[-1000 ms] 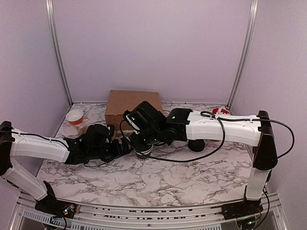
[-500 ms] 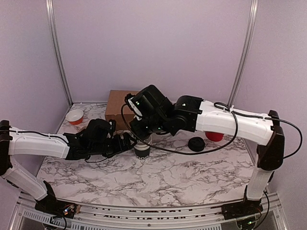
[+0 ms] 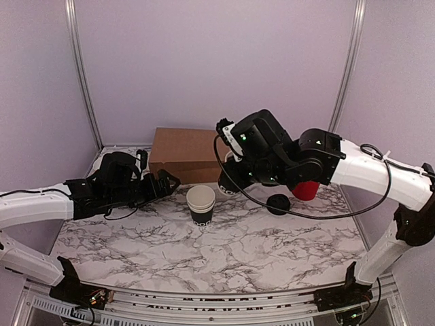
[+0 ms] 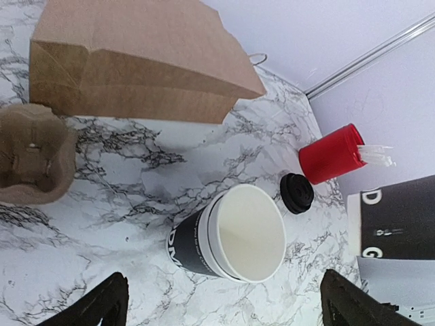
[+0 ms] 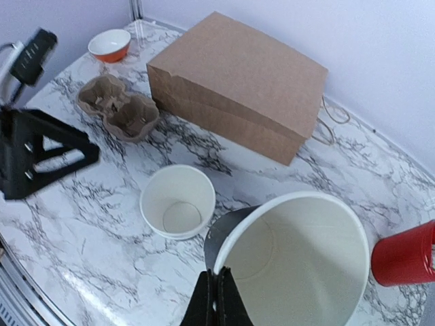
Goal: Pack the takeout coffee
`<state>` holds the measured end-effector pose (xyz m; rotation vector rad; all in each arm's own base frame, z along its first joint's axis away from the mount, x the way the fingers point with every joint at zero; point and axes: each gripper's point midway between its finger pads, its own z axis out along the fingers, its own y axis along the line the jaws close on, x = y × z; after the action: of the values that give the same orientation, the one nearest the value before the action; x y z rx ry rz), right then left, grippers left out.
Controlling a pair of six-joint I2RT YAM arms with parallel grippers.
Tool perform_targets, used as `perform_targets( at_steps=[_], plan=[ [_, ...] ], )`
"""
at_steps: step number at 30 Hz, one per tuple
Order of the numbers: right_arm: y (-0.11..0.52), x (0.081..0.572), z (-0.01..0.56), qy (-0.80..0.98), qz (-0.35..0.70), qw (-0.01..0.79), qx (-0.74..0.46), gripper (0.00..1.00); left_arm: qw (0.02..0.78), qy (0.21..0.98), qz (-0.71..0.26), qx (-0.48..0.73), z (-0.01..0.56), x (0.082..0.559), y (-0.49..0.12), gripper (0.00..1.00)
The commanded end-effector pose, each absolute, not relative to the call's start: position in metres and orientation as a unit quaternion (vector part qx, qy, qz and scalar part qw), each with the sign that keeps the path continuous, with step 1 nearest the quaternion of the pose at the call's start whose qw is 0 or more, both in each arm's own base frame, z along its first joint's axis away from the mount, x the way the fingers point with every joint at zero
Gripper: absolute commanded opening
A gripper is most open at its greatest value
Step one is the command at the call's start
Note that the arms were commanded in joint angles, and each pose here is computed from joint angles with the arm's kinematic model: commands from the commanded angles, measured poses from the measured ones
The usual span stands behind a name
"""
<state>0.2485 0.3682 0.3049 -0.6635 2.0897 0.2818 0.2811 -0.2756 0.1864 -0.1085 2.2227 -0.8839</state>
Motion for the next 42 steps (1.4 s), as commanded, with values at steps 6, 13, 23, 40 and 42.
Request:
perform_targets(
  at_steps=[6,13,23,40,42],
  plan=[
    [0.327,0.236,0.228,0.882,0.095,0.390,-0.245,0.00,0.435,0.857,-0.273,-0.035,0.229,0.282,-0.208,0.99],
    [0.335,0.216,0.169,0.897,0.070,0.351,-0.261,0.00,0.492,0.855,-0.165,-0.011,0.252,0.299,-0.151,0.99],
    [0.350,0.205,0.139,0.905,0.093,0.319,-0.265,0.16,0.506,0.855,-0.111,0.007,0.278,0.305,-0.126,0.99],
    [0.358,0.206,0.207,0.890,0.132,0.350,-0.261,0.44,0.548,0.836,-0.028,0.001,0.280,0.292,-0.087,0.99],
    [0.361,0.211,0.224,0.881,0.146,0.369,-0.257,0.53,0.550,0.835,-0.022,-0.001,0.279,0.291,-0.084,0.99]
  ],
)
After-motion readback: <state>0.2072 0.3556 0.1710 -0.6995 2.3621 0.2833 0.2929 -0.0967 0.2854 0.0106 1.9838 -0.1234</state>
